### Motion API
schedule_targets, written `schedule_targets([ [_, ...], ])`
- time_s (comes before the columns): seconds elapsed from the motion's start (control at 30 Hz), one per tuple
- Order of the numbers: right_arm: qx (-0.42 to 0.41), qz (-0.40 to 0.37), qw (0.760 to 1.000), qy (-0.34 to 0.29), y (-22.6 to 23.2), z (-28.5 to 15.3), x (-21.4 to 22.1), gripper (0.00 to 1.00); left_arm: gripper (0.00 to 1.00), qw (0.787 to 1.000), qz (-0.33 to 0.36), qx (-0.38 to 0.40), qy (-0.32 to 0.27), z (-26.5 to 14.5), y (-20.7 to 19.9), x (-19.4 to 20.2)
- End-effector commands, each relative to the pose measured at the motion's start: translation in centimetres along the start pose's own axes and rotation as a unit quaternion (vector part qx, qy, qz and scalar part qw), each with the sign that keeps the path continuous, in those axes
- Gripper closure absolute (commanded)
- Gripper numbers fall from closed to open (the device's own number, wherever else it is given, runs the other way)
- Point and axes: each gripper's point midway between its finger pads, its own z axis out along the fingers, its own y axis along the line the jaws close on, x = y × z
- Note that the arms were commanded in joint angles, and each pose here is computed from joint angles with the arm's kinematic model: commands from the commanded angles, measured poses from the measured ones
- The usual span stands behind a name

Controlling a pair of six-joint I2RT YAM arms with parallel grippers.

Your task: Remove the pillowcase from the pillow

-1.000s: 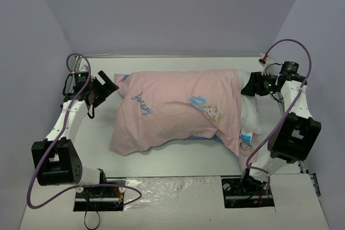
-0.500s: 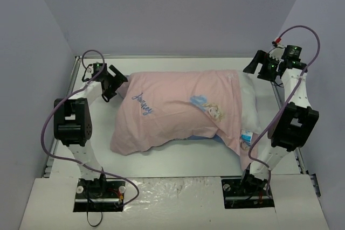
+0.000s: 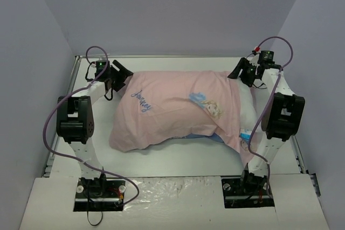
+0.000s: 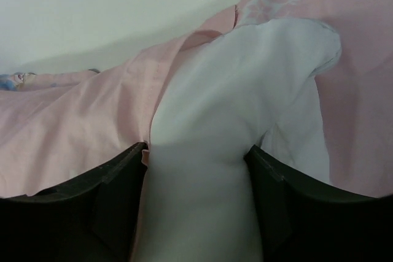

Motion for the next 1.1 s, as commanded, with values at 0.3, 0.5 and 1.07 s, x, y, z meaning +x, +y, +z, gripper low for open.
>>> schedule_targets([
  [0.3, -0.283, -0.191, 0.94, 0.028, 10.8, -6.4, 3.0, 0.62, 0.12, 0.999, 0.031, 0.031, -0.01, -2.7, -3.0, -0.6],
  [0.5, -0.308, -0.268, 0.913, 0.009, 13.4, -7.9, 3.8, 1.0, 0.14, 0.997, 0.08, 0.004, -0.006, -4.3, -2.8, -0.1],
  [1.07, -0.256, -0.499, 0.812, -0.159, 19.3, -16.9, -0.1, 1.0, 0.98, 0.959, 0.157, 0.177, -0.158, -19.5, -13.5, -5.2],
])
